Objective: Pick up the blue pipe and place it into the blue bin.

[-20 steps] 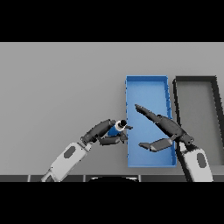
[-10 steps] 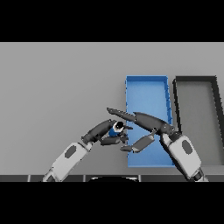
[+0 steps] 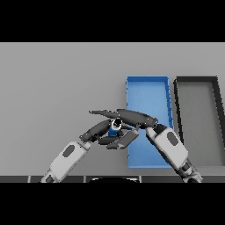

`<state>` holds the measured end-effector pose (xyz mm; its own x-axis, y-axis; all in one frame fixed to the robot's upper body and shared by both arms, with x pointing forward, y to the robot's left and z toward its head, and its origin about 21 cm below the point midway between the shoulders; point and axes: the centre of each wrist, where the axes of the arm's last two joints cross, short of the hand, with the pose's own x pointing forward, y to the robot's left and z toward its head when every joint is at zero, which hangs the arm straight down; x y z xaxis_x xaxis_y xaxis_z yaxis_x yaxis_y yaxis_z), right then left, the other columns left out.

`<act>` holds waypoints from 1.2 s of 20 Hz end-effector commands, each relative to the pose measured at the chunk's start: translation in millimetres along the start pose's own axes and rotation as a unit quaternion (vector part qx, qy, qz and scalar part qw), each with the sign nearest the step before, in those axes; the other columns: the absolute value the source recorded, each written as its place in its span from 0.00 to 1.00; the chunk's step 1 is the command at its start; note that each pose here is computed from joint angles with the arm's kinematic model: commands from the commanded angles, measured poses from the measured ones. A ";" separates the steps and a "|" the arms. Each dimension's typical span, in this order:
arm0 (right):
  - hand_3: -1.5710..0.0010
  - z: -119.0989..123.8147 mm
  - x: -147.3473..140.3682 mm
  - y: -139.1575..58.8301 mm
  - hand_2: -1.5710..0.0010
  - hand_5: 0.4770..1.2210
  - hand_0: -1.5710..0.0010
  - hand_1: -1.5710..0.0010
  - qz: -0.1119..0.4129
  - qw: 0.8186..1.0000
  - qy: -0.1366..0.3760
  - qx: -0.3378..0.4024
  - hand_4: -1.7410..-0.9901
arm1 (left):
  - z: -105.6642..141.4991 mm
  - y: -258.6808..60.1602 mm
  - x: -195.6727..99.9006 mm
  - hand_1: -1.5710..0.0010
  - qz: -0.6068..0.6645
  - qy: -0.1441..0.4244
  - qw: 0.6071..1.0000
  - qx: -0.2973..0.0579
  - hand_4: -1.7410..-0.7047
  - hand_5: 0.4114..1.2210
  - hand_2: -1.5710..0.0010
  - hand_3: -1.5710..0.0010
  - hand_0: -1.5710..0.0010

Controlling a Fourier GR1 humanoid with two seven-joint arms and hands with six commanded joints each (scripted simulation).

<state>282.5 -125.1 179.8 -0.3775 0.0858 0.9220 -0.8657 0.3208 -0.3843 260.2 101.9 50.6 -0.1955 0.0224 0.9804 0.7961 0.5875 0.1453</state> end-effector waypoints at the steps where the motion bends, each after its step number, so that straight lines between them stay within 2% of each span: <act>1: 0.97 -2.6 0.1 -2.0 0.93 0.06 0.97 0.95 0.001 1.000 0.002 0.007 0.63 | 0.5 0.3 0.3 0.00 0.001 0.000 1.000 -0.003 0.02 1.00 0.00 0.11 0.00; 2: 0.93 -5.8 -0.3 -1.2 0.88 0.06 0.91 0.89 0.000 1.000 0.001 0.016 0.58 | -2.7 0.8 2.0 0.11 -0.017 -0.018 1.000 -0.004 0.11 1.00 0.13 0.27 0.05; 4: 0.76 -13.8 -2.9 0.7 0.68 0.08 0.70 0.68 0.002 1.000 0.007 0.031 0.47 | -1.0 -1.9 3.4 0.43 -0.080 0.031 0.996 -0.006 0.15 1.00 0.44 0.53 0.37; 5: 0.64 -13.7 -3.1 -0.2 0.55 0.10 0.56 0.54 0.000 0.999 0.002 0.037 0.38 | 1.8 -3.5 4.1 0.47 -0.082 0.026 0.996 0.000 0.13 1.00 0.49 0.58 0.44; 6: 0.55 -17.6 -4.9 -0.2 0.44 0.13 0.44 0.44 -0.009 0.999 -0.007 0.042 0.32 | 0.0 -6.3 3.4 0.45 -0.079 0.031 0.996 0.005 0.10 1.00 0.46 0.58 0.43; 7: 0.47 -18.8 -2.8 3.6 0.35 0.17 0.36 0.35 -0.022 0.998 -0.008 0.050 0.27 | -3.4 -4.0 6.8 0.36 -0.065 0.013 0.998 0.014 0.08 0.96 0.37 0.60 0.34; 9: 0.30 -20.6 -5.5 7.7 0.22 0.31 0.23 0.22 -0.038 0.998 -0.001 0.046 0.33 | -1.7 -5.8 9.7 0.23 -0.027 -0.019 0.999 0.017 0.05 0.98 0.24 0.67 0.22; 10: 0.24 -22.1 -5.1 7.6 0.18 0.45 0.18 0.18 -0.041 0.998 -0.008 0.038 0.35 | -2.9 -4.5 7.8 0.18 -0.010 -0.029 0.999 0.016 0.04 0.98 0.19 0.66 0.18; 12: 0.15 -19.1 -5.0 8.3 0.11 0.65 0.12 0.11 -0.026 0.999 -0.006 0.030 0.38 | -4.4 -5.2 4.0 0.12 -0.008 -0.037 0.999 0.011 0.03 0.99 0.12 0.65 0.11; 14: 0.10 -15.9 -2.9 9.0 0.07 0.77 0.07 0.07 -0.004 1.000 -0.007 0.028 0.38 | -3.8 -4.3 3.1 0.08 -0.018 -0.036 0.999 0.013 0.02 0.99 0.08 0.62 0.07; 16: 0.06 -16.5 -2.5 13.0 0.05 0.85 0.05 0.05 0.001 0.999 -0.021 0.030 0.36 | -4.9 -2.2 4.4 0.07 -0.033 -0.036 0.999 0.008 0.01 1.00 0.05 0.66 0.05; 18: 0.04 -14.6 -3.3 14.3 0.03 0.91 0.03 0.03 -0.011 0.999 -0.020 0.035 0.36 | -2.4 -2.7 4.5 0.14 -0.039 -0.035 0.999 0.003 0.01 1.00 0.03 0.68 0.05; 19: 0.03 -15.5 -3.2 16.1 0.02 0.93 0.02 0.02 -0.020 0.999 -0.027 0.036 0.35 | -5.2 -1.3 5.8 0.22 -0.045 -0.034 0.998 -0.003 0.10 1.00 0.14 0.66 0.09; 20: 0.03 -17.6 -2.4 16.9 0.02 0.94 0.02 0.02 -0.021 0.999 -0.024 0.036 0.35 | -4.5 1.4 5.6 0.24 -0.055 -0.033 0.998 -0.009 0.19 1.00 0.21 0.67 0.10; 22: 0.02 -16.4 -2.0 15.0 0.01 0.96 0.01 0.01 -0.013 0.999 -0.024 0.034 0.35 | -4.2 3.4 4.0 0.49 -0.055 -0.021 0.998 -0.023 0.38 1.00 0.48 0.79 0.38; 24: 0.01 -17.4 -1.3 17.4 0.01 0.98 0.01 0.01 -0.016 0.999 -0.022 0.033 0.35 | -1.2 2.6 4.6 0.67 -0.063 -0.009 0.997 -0.043 0.54 0.99 0.67 0.86 0.60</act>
<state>273.6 -103.2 172.5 -0.3615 0.0370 0.9316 -0.8973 0.2578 -0.3584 262.2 102.7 55.7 -0.3132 -0.0288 0.9493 0.8101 0.5135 0.2829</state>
